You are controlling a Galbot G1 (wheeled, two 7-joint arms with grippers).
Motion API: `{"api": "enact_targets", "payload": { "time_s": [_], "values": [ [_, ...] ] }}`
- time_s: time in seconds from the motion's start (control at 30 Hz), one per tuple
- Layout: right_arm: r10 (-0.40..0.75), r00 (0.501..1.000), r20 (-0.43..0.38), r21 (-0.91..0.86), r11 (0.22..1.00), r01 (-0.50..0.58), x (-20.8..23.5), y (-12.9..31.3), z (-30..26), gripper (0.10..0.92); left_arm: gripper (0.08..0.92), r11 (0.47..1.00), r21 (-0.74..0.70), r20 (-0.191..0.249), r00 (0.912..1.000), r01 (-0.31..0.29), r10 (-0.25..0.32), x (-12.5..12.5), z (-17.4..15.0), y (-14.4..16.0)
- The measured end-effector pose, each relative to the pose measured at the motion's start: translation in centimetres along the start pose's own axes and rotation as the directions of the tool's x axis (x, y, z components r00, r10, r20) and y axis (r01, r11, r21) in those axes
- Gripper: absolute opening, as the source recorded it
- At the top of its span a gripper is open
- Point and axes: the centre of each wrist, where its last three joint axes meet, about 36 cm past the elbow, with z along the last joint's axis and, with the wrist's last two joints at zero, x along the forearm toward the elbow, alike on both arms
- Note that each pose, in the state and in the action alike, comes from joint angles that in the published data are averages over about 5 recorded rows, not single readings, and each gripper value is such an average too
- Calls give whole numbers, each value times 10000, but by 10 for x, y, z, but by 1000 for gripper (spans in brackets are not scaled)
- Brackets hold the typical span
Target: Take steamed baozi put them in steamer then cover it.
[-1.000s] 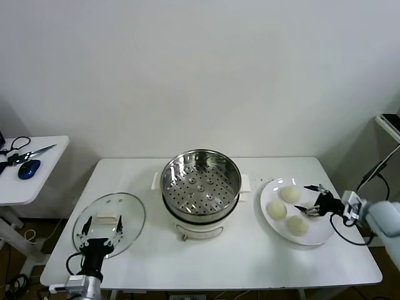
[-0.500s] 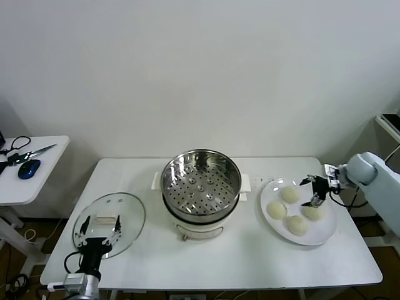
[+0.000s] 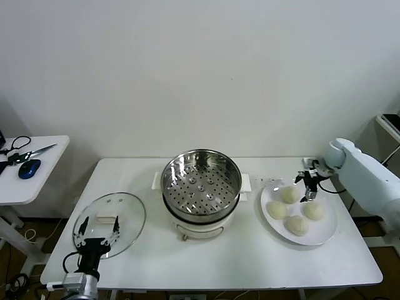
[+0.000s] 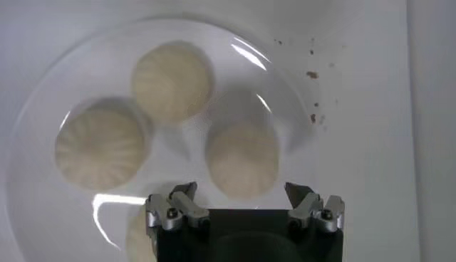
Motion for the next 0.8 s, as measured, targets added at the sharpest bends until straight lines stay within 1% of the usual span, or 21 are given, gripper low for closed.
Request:
{"api": "enact_targets", "payload": {
  "time_s": [0.33,0.63,0.8],
  "values": [
    [-157,9994,-308,366,9992,169,-17,-9,-21,823,823,9999,16,-41,9999,103,-103,1,1,2],
    [-305,9980,-549,510,9981,334,-25,-10,-26,822,823,9999,17,-4,9999,132,-132,2,0,3],
    [-345,9980,-530,580,9976,375,-26,-11,-29,796,823,9999,18,3,9999,140,-140,2,0,3]
  ]
}}
